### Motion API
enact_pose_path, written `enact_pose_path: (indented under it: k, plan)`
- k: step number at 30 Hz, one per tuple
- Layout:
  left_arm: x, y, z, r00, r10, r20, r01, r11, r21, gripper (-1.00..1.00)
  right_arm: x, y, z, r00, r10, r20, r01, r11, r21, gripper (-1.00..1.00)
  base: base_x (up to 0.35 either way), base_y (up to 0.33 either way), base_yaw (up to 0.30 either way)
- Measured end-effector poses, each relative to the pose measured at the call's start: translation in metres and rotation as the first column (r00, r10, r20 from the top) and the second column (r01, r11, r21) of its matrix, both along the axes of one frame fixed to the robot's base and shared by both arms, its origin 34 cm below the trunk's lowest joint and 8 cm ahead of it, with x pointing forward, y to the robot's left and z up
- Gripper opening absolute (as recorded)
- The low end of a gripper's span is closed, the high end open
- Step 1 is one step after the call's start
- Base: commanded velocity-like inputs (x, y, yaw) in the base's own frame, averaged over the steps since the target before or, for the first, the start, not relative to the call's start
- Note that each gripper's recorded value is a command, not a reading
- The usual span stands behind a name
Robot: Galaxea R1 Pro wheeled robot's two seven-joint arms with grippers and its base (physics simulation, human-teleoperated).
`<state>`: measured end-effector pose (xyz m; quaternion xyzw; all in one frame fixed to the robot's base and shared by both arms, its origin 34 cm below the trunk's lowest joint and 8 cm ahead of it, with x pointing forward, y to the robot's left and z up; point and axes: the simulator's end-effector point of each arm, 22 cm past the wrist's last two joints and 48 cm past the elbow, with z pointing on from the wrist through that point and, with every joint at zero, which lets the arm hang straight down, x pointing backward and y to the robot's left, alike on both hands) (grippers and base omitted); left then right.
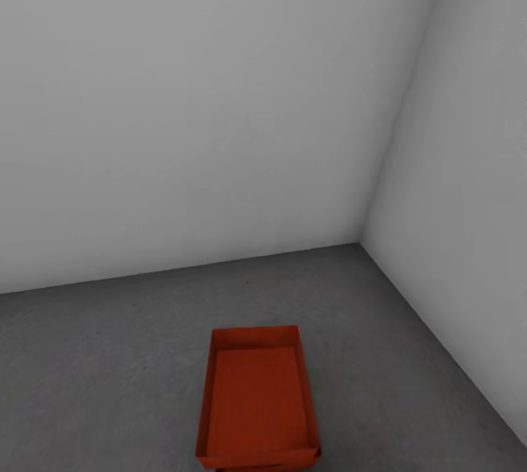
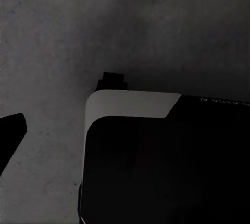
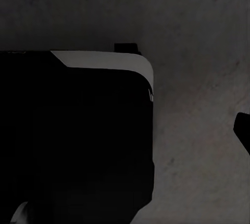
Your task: Move the two storage containers from the living room to the garage. In the garage, place one container on the floor and stack the other container on top of it (either order is fine).
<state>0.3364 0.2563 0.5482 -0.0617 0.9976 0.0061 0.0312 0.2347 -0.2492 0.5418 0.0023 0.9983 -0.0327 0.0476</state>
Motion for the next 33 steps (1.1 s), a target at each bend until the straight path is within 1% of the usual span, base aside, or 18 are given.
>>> enact_pose_path:
  k: [6, 10, 14, 33]
  plan:
    - [-0.002, 0.0, 0.0, 1.0, 0.0, -0.002, 0.0, 1.0, 0.0, 1.0, 0.001, 0.0, 0.0, 1.0, 0.003, 0.004, -0.003, 1.0, -0.001, 1.0, 0.0, 0.0, -0.007]
    - [-0.001, 0.0, 0.001, 1.0, 0.0, 0.002, 0.0, 1.0, 0.001, 1.0, 0.005, 0.002, 0.001, 0.999, 0.036, 0.013, -0.036, 0.999, 0.002, 1.0, 0.0, 0.0, 0.0]
    - [0.001, 0.0, 0.002, 1.0, 0.0, 0.008, 0.0, 1.0, 0.001, 1.0, 0.008, 0.003, 0.002, 0.999, 0.047, 0.025, -0.048, 0.999, 0.002, 1.0, 0.0, 0.0, 0.0]
    - [0.012, 0.001, 0.008, 0.999, 0.0, 0.037, 0.0, 1.0, 0.004, 1.0, 0.02, 0.003, 0.005, 0.997, 0.05, 0.056, -0.051, 0.999, 0.001, 1.0, 0.0, 0.0, 0.0]
